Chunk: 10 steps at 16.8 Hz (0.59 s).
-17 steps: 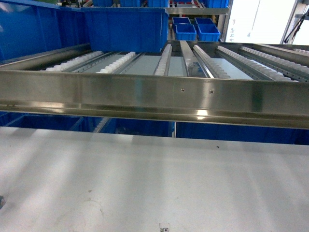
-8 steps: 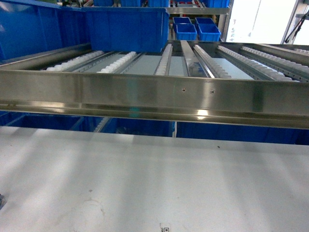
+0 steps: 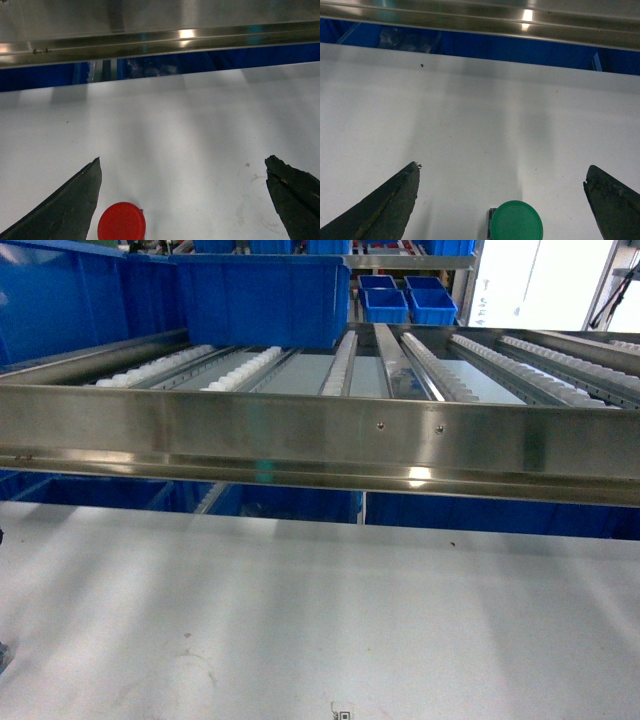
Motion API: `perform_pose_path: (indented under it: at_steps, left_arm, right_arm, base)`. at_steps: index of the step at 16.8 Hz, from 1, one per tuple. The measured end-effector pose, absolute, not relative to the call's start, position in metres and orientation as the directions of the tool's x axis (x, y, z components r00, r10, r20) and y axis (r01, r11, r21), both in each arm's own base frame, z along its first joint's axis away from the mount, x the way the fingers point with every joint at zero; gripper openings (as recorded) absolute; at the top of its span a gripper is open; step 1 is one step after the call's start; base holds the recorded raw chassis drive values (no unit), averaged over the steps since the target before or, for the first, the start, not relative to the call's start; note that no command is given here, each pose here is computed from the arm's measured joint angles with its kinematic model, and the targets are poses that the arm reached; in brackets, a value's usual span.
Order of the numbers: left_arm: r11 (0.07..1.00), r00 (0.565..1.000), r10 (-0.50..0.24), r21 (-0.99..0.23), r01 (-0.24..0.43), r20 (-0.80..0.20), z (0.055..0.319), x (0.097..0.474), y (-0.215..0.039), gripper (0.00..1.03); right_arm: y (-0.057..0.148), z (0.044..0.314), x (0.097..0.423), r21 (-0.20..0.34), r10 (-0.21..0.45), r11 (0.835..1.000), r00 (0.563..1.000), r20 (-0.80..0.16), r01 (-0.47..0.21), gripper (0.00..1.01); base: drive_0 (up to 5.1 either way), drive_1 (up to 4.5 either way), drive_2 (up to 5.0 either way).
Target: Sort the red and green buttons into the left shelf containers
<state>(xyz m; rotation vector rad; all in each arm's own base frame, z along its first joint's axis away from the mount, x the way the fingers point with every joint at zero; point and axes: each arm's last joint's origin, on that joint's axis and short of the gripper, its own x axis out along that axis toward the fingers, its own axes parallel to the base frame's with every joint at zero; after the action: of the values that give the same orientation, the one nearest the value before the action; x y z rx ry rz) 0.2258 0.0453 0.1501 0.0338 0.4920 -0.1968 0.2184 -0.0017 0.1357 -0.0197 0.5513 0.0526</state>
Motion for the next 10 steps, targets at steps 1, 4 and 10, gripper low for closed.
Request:
perform_pose_path:
  at_steps: [1, 4, 10]
  left_arm:
    - [0.980, 0.864, -0.182, -0.011, 0.200, -0.470, 0.151, 0.226, 0.045, 0.98]
    - [0.980, 0.863, -0.178, -0.008, 0.198, -0.472, 0.151, 0.226, 0.045, 0.98]
    - [0.980, 0.863, -0.179, -0.007, 0.199, -0.472, 0.151, 0.226, 0.045, 0.98]
  right_arm:
    - [-0.003, 0.131, 0.219, -0.003, 0.041, 0.999, 0.841, -0.540, -0.051, 0.98]
    - [-0.004, 0.118, 0.222, 0.007, 0.055, 0.998, 0.814, -0.578, -0.062, 0.98]
    - [-0.011, 0.082, 0.224, -0.009, 0.046, 0.998, 0.752, -0.658, -0.069, 0.98]
  base:
    - [0.0, 0.00, 0.0]
    - [0.0, 0.00, 0.0]
    - [0.0, 0.00, 0.0]
